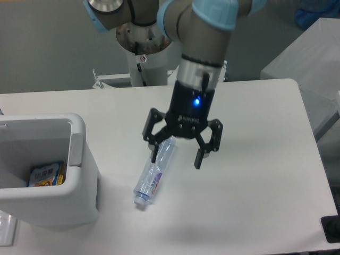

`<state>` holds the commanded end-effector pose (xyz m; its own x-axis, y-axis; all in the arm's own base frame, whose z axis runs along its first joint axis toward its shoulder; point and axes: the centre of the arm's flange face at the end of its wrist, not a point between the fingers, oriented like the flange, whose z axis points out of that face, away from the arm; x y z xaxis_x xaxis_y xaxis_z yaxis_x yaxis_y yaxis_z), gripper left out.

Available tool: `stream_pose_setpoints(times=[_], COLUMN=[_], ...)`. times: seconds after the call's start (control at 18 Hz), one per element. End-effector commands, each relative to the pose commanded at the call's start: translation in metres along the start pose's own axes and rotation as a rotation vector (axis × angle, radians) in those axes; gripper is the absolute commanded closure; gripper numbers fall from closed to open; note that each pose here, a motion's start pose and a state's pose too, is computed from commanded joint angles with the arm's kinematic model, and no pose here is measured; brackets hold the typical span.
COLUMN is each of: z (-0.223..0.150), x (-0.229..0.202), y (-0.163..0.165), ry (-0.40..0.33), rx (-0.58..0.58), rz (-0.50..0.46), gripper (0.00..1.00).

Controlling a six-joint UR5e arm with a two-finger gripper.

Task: Place the trash in the trash can
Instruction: 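Move the open gripper over the clear water bottle, then lower onto the bottle cap end and close the gripper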

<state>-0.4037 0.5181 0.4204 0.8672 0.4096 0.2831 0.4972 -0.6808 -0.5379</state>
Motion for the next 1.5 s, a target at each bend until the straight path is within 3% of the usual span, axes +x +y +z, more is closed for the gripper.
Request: stream_pose_setpoints(times=[0.61, 1.17, 1.5], z=[0.139, 0.203, 0.223], x=[0.027, 0.061, 0.062], y=[0.051, 0.08, 0.091], ry=[-0.069, -0.139, -0.14], rx=[-0.27, -0.394, -0.43], rz=[0.132, 0.23, 0.233], gripper=[0.0, 0.0, 0.0])
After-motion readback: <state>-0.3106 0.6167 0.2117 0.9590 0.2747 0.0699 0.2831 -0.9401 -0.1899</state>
